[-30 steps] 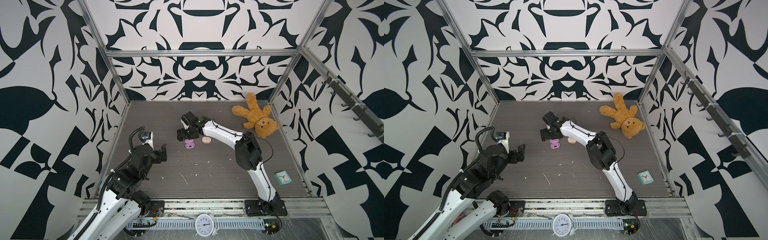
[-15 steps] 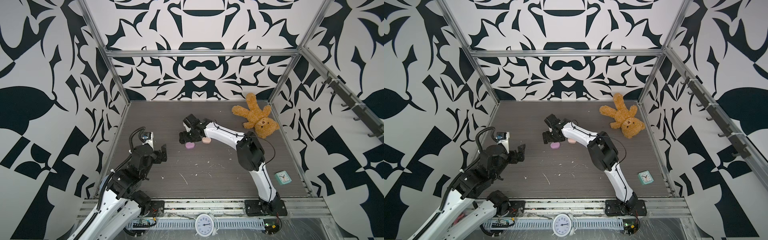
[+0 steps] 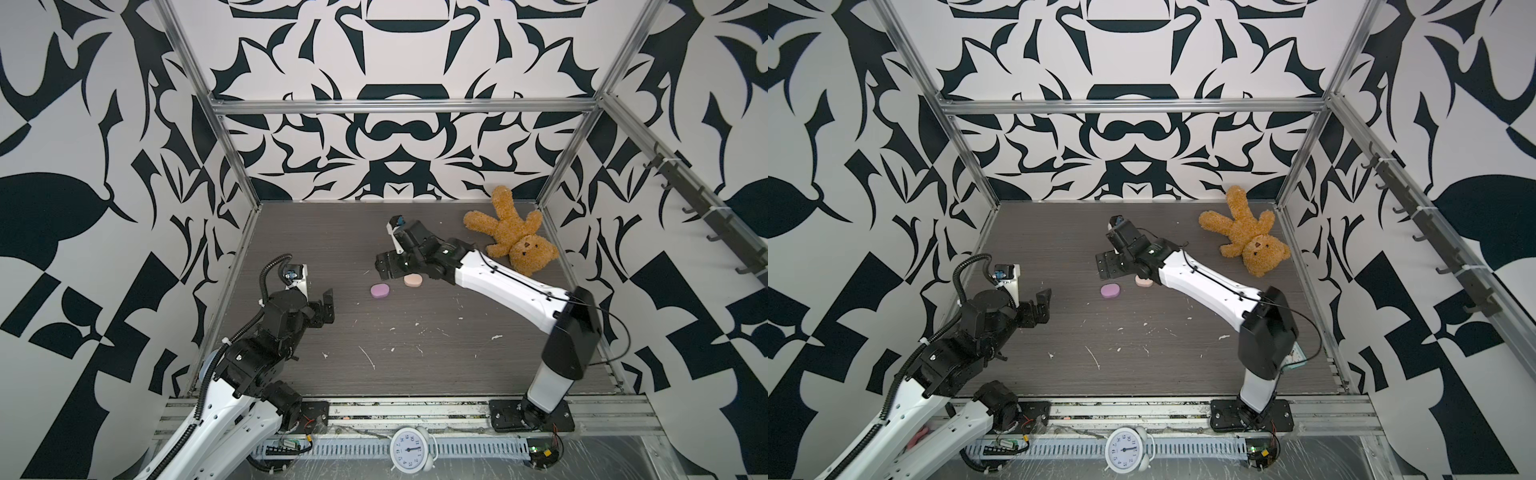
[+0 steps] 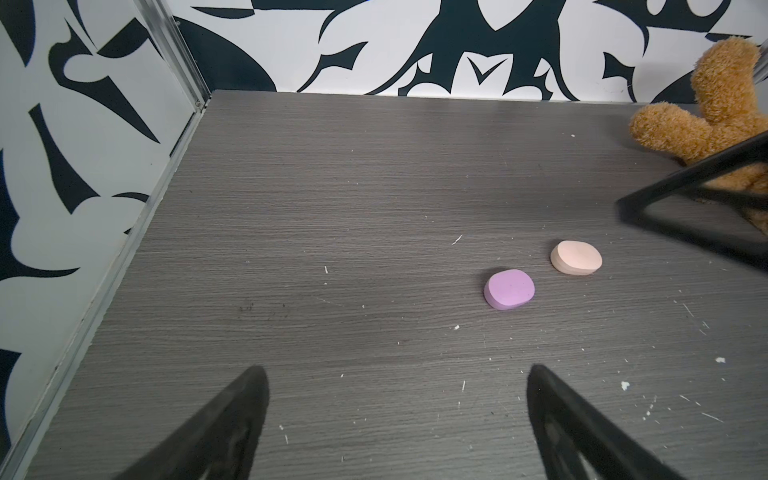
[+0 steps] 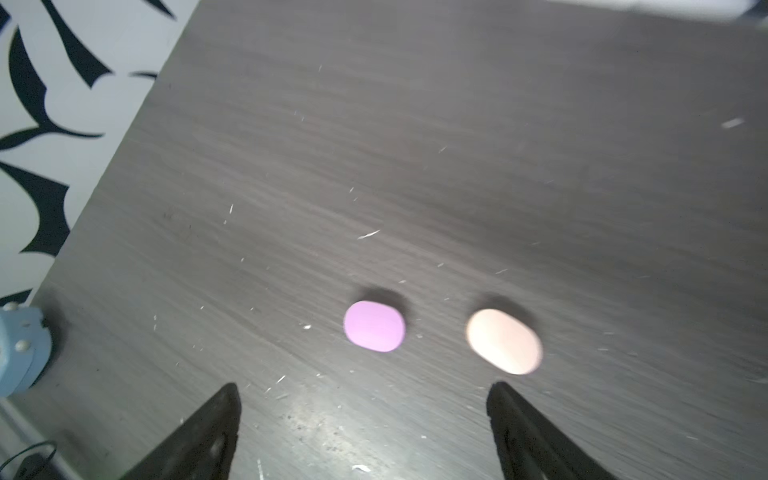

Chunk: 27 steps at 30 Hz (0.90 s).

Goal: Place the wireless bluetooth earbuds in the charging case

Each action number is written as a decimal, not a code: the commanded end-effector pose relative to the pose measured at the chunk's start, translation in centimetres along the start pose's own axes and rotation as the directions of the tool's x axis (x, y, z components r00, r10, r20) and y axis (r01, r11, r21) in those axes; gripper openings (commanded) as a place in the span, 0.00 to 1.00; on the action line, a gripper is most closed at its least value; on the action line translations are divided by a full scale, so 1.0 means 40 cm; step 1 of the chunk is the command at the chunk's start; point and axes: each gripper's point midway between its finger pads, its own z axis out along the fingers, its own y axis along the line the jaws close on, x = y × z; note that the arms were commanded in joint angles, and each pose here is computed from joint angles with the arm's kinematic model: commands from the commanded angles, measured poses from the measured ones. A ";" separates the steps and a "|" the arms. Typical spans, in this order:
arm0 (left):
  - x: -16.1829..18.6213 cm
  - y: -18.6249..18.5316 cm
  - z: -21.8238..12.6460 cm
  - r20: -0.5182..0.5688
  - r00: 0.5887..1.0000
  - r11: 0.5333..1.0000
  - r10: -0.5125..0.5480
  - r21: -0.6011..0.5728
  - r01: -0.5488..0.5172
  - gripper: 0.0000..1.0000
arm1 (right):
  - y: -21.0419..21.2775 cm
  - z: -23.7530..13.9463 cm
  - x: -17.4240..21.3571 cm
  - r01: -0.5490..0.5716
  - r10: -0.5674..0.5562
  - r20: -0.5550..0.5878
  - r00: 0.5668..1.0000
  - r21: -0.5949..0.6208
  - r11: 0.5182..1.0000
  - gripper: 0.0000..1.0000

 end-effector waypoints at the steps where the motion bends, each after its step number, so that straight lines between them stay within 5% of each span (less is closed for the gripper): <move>1: 0.007 0.005 0.013 0.002 1.000 1.000 -0.010 -0.021 0.010 0.99 | -0.158 -0.125 -0.051 0.030 -0.068 0.162 0.984 0.228 0.973 0.98; 5: 0.010 0.024 0.039 -0.005 1.000 0.996 -0.009 -0.093 0.008 0.99 | -0.317 -0.250 -0.032 0.004 -0.148 0.301 0.942 0.433 0.902 1.00; 9: 0.030 0.024 0.080 -0.038 0.998 0.990 0.052 -0.127 -0.057 0.99 | -0.500 -0.318 0.040 -0.150 -0.160 0.428 0.890 0.604 0.783 1.00; 14: 0.042 0.033 0.118 -0.052 0.990 0.975 0.130 -0.176 -0.137 0.99 | -0.622 -0.345 0.115 -0.295 -0.169 0.565 0.807 0.635 0.714 1.00; 19: 0.005 0.054 0.159 0.073 0.975 0.955 0.210 -0.227 -0.189 0.99 | -0.717 -0.291 0.165 -0.262 -0.188 0.458 0.869 0.747 0.611 1.00; 27: 0.009 0.168 0.290 0.098 0.990 0.953 0.099 -0.294 -0.066 0.99 | -0.806 -0.138 0.243 -0.194 -0.145 0.364 0.920 0.744 0.640 1.00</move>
